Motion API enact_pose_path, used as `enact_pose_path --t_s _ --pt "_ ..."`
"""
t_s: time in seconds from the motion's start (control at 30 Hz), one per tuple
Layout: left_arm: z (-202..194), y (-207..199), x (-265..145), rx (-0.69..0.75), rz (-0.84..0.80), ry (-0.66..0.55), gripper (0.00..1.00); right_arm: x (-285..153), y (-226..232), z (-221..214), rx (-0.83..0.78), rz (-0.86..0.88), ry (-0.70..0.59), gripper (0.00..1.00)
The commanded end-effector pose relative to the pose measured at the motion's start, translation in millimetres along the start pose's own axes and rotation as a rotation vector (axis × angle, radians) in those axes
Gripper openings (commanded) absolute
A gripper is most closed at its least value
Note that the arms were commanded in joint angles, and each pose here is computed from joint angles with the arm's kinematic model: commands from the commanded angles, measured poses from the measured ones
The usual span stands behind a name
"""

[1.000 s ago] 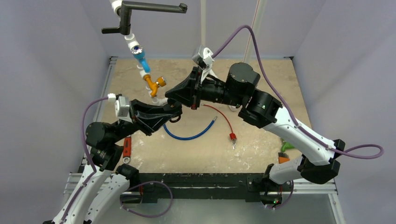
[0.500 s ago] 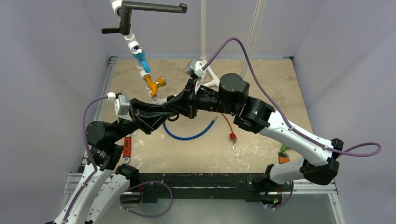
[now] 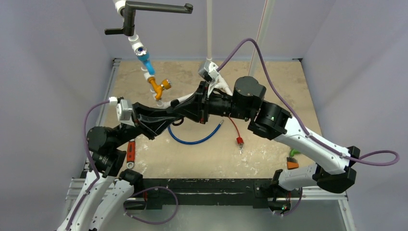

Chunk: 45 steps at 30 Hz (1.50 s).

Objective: Unlock with the key
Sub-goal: Unlock the lock.

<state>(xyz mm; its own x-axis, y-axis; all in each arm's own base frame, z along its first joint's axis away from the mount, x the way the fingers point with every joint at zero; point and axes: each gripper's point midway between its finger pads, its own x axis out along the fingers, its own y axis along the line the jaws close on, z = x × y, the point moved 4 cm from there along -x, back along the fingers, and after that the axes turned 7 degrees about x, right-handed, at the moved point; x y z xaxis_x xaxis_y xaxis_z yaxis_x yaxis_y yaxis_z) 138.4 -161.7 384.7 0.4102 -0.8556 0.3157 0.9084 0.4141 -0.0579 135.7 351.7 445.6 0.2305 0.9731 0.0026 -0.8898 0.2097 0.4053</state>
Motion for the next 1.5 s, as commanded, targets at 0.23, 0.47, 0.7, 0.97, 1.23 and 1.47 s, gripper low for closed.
enact_pose_path --t_s 0.23,0.47,0.7,0.97,1.23,1.47 --pt "42 -20 -3 0.134 -0.071 -0.141 0.00 -22 29 55 -0.135 0.043 -0.080 0.47" --pt "43 -24 -3 0.133 -0.093 -0.140 0.00 -5 28 42 -0.143 0.097 0.010 0.45" --pt "46 -27 -4 0.128 -0.104 -0.145 0.00 2 23 37 -0.160 0.088 0.036 0.34" --pt "47 -29 -5 0.127 -0.104 -0.149 0.00 3 16 27 -0.151 0.065 0.052 0.00" --pt "48 -25 -6 0.158 -0.082 -0.153 0.00 7 1 14 -0.130 -0.016 0.058 0.00" --pt "52 -9 -5 0.228 0.025 -0.170 0.00 20 -14 -12 -0.174 -0.224 0.055 0.00"
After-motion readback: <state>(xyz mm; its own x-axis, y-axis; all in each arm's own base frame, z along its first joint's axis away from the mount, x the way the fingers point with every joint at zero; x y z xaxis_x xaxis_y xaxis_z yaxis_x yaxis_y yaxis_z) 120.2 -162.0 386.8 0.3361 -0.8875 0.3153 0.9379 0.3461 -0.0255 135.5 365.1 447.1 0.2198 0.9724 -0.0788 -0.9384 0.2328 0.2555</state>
